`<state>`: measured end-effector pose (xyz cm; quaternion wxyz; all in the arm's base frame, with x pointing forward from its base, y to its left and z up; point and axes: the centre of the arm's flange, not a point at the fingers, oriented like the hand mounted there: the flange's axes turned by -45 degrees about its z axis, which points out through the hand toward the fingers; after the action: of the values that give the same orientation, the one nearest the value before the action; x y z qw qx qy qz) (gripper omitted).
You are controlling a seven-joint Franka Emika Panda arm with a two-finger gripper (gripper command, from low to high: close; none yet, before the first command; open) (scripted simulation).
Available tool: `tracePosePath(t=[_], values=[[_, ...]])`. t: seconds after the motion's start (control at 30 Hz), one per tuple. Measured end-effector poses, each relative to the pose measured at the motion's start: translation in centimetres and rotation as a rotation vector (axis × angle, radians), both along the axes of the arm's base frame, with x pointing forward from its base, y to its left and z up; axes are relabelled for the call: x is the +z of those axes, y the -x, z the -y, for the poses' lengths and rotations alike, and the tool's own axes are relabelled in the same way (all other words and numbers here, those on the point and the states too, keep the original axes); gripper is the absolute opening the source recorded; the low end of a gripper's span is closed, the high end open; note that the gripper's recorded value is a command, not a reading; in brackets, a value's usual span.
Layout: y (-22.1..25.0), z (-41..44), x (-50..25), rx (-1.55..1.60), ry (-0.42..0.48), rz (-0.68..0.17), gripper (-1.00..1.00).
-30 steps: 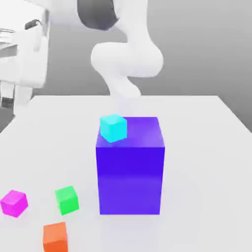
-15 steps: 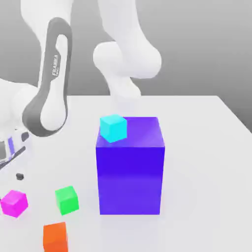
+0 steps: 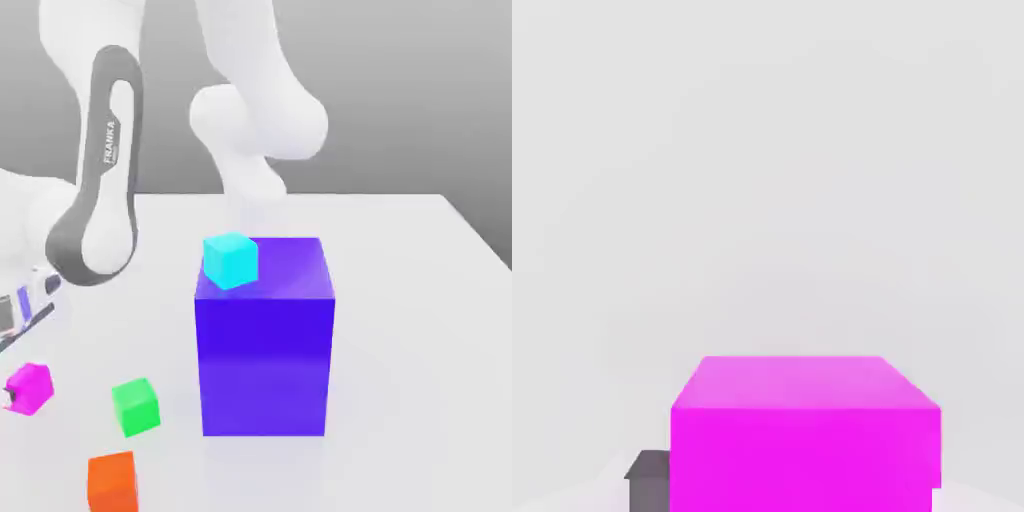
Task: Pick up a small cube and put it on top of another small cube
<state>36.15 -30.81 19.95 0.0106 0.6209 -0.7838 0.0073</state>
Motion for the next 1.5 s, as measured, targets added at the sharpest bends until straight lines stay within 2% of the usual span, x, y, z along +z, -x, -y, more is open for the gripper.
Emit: tracePosePath(t=[0.37,0.73,1.13,1.5], values=[[-0.3,-1.6,6.3,0.653,0.121,-0.076,-1.00],[0.0,-3.8,11.0,1.287,0.176,-0.144,-1.00],[0.8,-6.6,12.3,1.983,0.162,-0.179,-1.00],[1.1,-10.1,9.2,2.655,0.085,-0.142,-1.00]])
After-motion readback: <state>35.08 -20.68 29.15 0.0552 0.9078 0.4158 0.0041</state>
